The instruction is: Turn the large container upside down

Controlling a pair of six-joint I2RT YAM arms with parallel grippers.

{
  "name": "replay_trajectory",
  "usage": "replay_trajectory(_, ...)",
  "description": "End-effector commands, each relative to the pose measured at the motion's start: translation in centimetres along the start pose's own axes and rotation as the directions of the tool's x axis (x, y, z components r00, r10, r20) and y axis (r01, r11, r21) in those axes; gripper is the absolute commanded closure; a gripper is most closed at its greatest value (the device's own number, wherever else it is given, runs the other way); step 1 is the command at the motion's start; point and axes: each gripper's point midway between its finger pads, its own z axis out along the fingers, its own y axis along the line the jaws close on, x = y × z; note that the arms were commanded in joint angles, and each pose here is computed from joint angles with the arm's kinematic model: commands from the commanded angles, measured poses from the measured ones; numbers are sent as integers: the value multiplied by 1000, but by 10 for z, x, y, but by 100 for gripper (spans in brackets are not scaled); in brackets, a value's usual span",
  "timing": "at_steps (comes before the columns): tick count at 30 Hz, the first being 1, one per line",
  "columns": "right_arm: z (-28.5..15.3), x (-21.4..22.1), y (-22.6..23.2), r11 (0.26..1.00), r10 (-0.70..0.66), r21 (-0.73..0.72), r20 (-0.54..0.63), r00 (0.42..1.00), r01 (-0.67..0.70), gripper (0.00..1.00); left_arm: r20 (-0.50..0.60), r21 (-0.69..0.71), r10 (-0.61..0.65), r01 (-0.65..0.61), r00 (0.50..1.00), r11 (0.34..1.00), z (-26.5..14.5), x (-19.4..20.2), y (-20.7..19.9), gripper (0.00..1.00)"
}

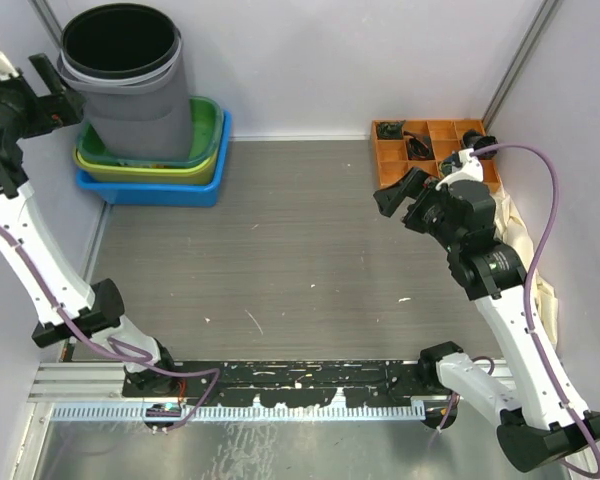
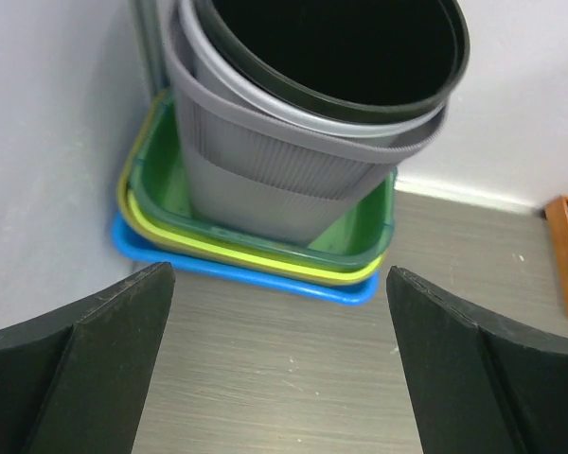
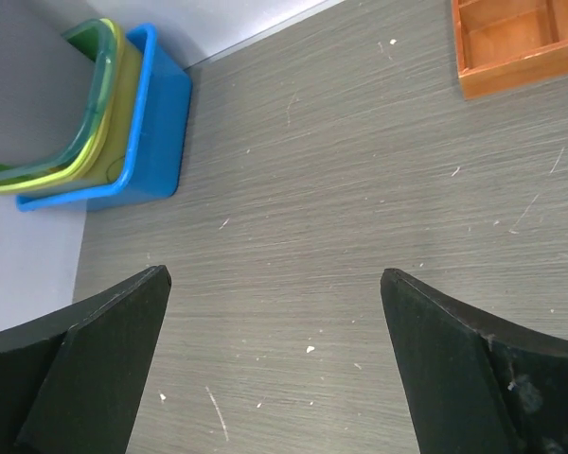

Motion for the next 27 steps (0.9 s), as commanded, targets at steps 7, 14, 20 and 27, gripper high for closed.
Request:
replay_trajectory(7, -17, 25, 65, 867, -152, -475, 33, 988, 149, 0, 16, 555, -62, 42, 998, 831, 31, -16, -95, 1)
replay_trajectory(14, -7, 53, 69, 842, -65, -540, -103, 993, -1, 0, 82, 642, -145, 59, 986, 764, 76, -41, -106, 1)
replay_trajectory(20, -13, 54, 64, 847, -64, -532, -80, 995, 12, 0, 85, 629, 52, -94, 995, 772, 119, 5, -150, 2)
replay_trajectory(27, -17, 57, 58, 860, -84, -509, -79, 993, 33, 0, 202, 503, 273, -339, 941, 795, 153, 16, -155, 1)
